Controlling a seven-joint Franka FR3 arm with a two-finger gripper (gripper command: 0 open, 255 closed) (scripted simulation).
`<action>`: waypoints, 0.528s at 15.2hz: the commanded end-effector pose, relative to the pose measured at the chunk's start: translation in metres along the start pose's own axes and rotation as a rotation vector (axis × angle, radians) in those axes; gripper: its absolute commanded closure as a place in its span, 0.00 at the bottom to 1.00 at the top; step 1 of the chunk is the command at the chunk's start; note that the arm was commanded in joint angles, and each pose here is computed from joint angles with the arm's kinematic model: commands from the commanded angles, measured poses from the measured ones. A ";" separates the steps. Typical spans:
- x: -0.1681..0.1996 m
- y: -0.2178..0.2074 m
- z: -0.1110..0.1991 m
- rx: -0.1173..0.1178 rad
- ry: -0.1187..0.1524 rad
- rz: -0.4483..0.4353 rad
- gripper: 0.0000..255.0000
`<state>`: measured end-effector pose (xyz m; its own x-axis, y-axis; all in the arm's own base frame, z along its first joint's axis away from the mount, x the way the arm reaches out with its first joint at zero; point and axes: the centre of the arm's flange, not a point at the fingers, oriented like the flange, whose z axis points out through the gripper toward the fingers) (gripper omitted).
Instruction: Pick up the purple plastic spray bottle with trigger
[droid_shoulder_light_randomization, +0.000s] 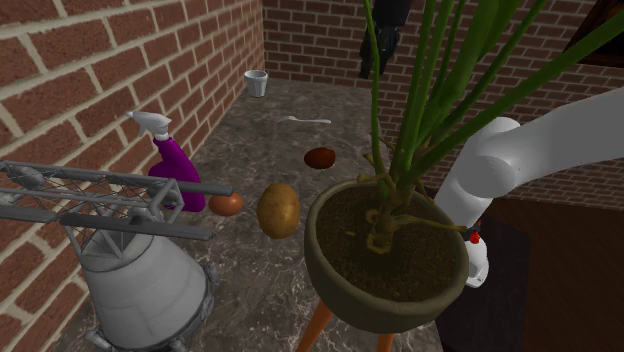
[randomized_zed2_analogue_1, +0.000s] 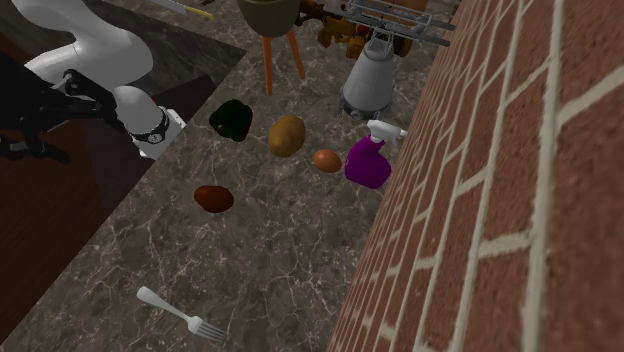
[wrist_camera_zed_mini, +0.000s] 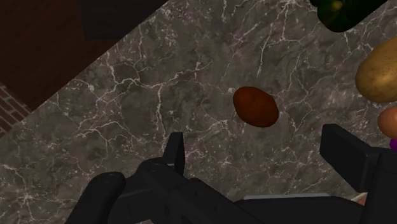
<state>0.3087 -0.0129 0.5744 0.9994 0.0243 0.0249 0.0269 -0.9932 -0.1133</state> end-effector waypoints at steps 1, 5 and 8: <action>0.000 0.000 0.000 0.000 0.000 0.000 0.00; 0.030 -0.044 0.006 -0.012 0.010 -0.045 0.00; 0.051 -0.077 0.011 -0.021 0.018 -0.079 0.00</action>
<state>0.3535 0.0541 0.5724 0.9949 0.0896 0.0466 0.0937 -0.9913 -0.0928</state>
